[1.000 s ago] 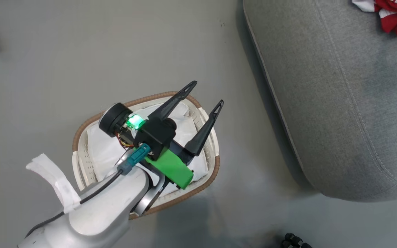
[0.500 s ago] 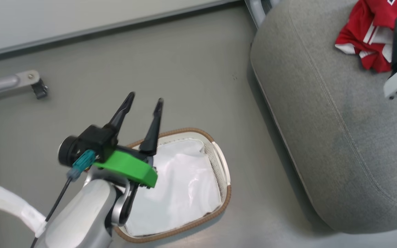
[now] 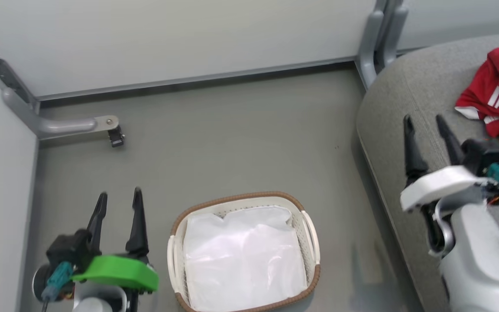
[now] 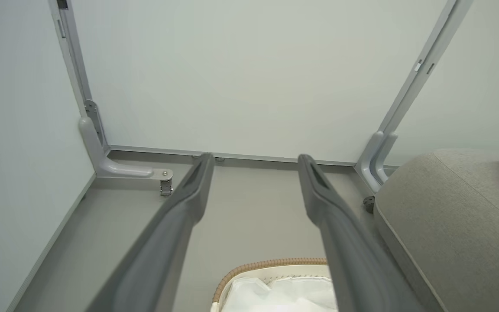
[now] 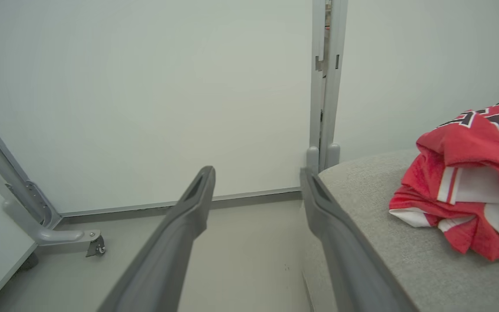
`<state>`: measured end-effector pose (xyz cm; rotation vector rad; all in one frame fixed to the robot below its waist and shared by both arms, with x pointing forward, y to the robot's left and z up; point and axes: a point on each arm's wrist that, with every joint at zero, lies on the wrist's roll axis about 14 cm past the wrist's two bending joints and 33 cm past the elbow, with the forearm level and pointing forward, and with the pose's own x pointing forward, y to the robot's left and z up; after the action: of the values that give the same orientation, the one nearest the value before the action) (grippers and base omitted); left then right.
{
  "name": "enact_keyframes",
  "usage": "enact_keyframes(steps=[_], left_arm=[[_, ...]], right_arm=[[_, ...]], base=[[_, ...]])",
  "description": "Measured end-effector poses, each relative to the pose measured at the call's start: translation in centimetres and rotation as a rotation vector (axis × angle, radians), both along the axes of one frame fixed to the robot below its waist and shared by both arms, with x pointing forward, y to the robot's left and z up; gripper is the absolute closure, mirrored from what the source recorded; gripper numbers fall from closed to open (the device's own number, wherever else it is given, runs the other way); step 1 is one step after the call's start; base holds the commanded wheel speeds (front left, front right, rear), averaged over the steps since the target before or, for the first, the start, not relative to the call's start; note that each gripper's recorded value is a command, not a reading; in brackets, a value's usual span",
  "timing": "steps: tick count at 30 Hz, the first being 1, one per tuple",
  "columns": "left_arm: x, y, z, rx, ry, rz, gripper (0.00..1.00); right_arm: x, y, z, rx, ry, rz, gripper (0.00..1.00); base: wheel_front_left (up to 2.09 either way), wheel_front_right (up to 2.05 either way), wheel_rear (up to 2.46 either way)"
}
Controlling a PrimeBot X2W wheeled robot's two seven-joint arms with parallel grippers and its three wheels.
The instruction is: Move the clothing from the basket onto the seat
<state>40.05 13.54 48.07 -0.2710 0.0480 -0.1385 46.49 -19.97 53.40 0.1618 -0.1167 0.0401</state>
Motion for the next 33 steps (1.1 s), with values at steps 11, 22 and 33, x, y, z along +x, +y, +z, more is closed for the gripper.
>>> enact_keyframes(steps=[11, 22, 33], left_arm=[[-4.3, 4.9, 0.0, -0.017, -0.007, 0.18, 0.0], [-7.4, 6.0, -1.9, -0.003, 0.044, 0.228, 0.0], [-7.8, 4.5, -3.0, 0.005, 0.07, 0.175, 0.0]], right_arm=[[-4.9, 4.8, -2.0, 0.034, 0.022, 0.092, 0.0], [-8.3, 6.8, -2.7, 0.041, 0.036, 0.154, 0.0], [-9.3, 6.7, -3.7, 0.055, 0.067, 0.15, 0.0]], base=[[0.0, 0.0, 0.0], [0.0, 0.0, 0.0], [0.0, 0.0, 0.0]])
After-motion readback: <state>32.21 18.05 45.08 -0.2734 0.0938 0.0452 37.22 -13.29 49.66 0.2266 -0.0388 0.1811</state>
